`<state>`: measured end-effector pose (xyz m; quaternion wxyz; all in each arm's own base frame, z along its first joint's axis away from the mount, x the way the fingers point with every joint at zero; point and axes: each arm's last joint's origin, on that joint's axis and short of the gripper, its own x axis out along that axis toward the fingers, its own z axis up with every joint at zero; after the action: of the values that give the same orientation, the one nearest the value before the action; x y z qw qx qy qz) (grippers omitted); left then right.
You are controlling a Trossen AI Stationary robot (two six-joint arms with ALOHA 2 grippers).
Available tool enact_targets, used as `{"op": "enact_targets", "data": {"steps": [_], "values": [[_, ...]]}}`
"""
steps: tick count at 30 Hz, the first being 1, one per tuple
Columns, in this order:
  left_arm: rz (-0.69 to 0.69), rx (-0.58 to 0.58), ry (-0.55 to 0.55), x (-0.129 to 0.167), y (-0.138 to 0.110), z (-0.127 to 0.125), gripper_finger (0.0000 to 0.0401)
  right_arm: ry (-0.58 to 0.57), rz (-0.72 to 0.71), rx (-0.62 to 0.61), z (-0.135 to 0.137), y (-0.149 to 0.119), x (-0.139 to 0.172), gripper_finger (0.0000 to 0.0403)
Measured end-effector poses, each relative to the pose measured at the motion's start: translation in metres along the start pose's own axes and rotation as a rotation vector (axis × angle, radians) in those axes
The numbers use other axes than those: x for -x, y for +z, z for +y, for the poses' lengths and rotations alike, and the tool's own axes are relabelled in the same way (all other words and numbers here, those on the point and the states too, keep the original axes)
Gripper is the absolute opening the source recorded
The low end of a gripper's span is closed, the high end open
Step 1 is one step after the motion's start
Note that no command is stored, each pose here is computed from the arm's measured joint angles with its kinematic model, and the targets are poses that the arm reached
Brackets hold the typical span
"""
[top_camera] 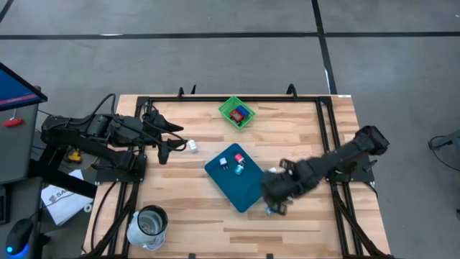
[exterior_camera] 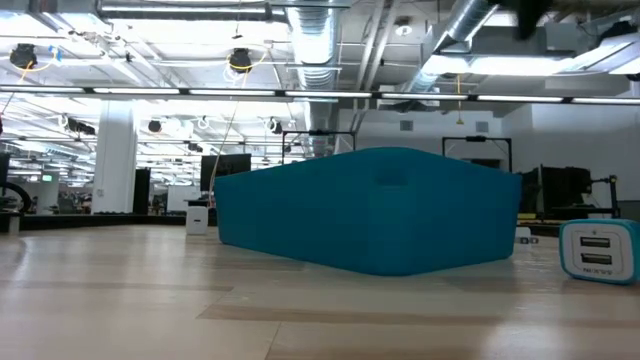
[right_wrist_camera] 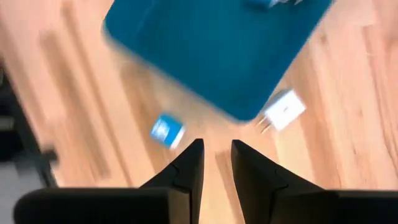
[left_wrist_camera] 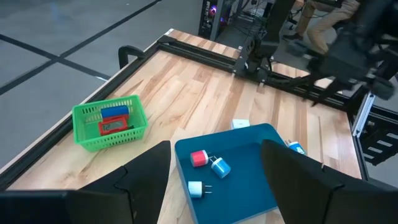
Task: Pick & Place Office items
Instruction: Put the blue charger adapter into the blue bin
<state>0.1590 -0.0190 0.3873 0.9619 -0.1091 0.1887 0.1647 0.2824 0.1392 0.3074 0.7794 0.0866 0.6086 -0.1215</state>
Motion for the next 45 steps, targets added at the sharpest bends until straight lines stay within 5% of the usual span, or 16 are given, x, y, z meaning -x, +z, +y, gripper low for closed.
{"op": "enact_targets", "data": {"steps": [6, 12, 18, 25, 33, 38, 45], "values": [[-0.010, -0.015, -0.004, -0.003, -0.002, -0.001, 0.0246, -0.030, 0.015, 0.267, 0.030, -0.030, 0.000, 0.0074], [-0.015, -0.017, -0.047, -0.013, -0.010, -0.004, 0.0246, -0.043, 0.094, 0.406, 0.045, -0.024, -0.032, 0.0092], [-0.004, 0.025, -0.075, -0.019, -0.021, -0.009, 0.0246, 0.009, 0.293, 0.390, 0.044, -0.012, -0.068, 0.0180], [0.011, 0.051, -0.105, -0.021, -0.029, -0.015, 0.0246, 0.079, 0.162, 0.611, 0.063, -0.016, -0.064, 0.0275], [-0.008, 0.066, -0.113, -0.021, -0.028, -0.017, 0.0246, 0.147, 0.063, 0.800, 0.082, -0.037, -0.087, 0.0281], [-0.017, 0.073, -0.114, -0.021, -0.027, -0.017, 0.0246, 0.047, 0.007, 0.807, 0.076, -0.040, -0.106, 0.0281], [-0.014, 0.104, -0.114, -0.021, -0.027, -0.017, 0.0246, 0.048, 0.015, 0.794, 0.068, -0.048, -0.128, 0.0281]]}}
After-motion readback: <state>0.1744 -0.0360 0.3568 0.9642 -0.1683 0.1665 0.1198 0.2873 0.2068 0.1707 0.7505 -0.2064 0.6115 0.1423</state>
